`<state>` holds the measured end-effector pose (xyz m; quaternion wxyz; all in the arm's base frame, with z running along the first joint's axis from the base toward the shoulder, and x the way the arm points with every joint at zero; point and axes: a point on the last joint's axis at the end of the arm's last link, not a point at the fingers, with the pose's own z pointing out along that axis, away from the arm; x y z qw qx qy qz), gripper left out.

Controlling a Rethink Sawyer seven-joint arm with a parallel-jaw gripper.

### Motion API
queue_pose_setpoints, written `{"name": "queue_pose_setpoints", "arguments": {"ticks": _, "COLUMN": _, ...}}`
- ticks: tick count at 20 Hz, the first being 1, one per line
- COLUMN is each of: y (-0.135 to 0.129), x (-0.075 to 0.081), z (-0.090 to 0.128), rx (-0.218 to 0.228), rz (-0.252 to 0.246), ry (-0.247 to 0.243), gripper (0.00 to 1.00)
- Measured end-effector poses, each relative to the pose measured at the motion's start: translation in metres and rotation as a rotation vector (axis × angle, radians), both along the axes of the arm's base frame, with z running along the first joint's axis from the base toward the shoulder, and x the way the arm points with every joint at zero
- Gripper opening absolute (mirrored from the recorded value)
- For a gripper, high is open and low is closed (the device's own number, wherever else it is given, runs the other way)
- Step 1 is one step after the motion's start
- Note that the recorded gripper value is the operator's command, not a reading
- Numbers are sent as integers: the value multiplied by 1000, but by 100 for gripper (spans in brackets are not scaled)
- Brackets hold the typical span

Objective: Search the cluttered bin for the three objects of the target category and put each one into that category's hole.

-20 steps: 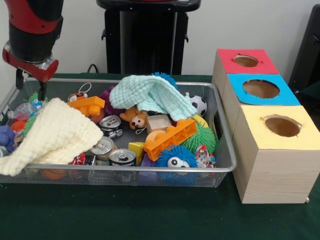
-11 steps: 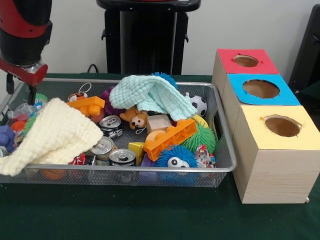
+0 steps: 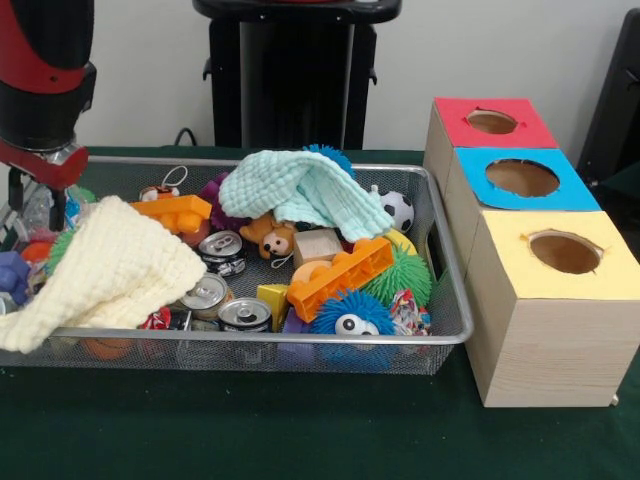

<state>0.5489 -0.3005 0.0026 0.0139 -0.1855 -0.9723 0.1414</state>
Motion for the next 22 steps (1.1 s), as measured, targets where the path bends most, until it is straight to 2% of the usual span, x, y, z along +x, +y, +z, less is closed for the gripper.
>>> {"name": "queue_pose_setpoints", "arguments": {"ticks": 22, "y": 13, "x": -15, "z": 1, "rx": 19, "rz": 4, "ry": 26, "gripper": 100}}
